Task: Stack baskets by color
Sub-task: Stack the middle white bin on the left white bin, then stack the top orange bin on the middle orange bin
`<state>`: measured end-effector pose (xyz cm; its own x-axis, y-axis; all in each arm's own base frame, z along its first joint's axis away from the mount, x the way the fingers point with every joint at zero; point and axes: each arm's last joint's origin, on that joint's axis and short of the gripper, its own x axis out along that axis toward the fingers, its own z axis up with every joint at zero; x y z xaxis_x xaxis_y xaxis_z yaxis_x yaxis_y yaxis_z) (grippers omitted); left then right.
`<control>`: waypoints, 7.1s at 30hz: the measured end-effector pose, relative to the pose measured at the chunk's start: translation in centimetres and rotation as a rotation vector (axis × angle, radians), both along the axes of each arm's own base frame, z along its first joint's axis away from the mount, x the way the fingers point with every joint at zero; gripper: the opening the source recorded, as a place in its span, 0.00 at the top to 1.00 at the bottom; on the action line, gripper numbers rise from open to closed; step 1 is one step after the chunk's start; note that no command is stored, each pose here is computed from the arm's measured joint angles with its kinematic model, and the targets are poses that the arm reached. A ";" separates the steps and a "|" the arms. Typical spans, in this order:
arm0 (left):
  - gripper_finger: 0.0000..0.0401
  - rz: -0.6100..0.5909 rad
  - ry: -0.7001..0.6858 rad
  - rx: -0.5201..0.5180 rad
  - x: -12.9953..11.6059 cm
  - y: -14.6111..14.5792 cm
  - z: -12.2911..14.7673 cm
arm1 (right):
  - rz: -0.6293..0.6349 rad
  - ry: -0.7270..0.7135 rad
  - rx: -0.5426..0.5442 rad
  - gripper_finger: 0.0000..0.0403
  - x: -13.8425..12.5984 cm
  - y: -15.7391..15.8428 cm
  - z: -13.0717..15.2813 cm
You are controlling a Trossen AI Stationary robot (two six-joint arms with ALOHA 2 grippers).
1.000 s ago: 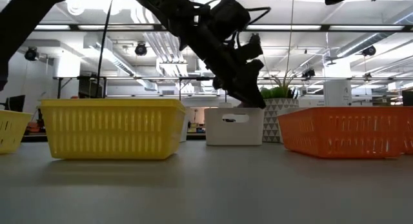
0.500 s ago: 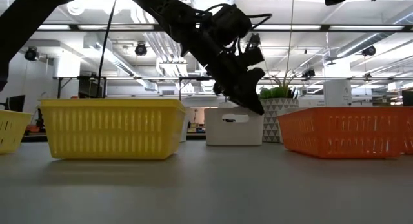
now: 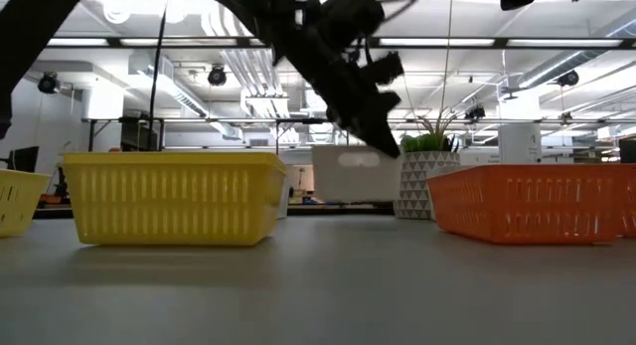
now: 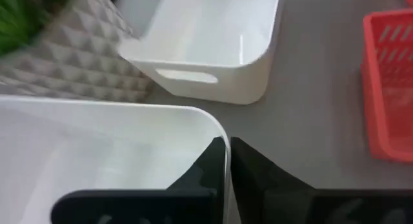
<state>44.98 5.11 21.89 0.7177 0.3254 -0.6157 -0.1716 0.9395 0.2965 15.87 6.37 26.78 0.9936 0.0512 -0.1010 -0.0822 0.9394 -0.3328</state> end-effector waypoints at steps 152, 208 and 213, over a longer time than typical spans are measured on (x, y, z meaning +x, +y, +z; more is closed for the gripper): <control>0.73 0.208 0.490 -0.048 -28.4 0.4 8.1 | 0.000 0.066 0.039 0.98 0.1 0.1 -0.7; 0.95 -0.002 1.048 -0.116 -28.2 10.8 -4.2 | -0.002 0.087 0.040 0.98 0.1 0.1 -0.9; 0.99 0.040 1.107 -0.053 -28.3 11.0 -4.1 | -0.002 0.087 0.040 0.98 0.1 0.1 -0.9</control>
<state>16.64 16.06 17.81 -0.2484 0.2908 -0.9240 0.1328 0.9551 0.2649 15.95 6.44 25.85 0.9812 0.0549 -0.1849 -0.1072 0.9520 -0.2867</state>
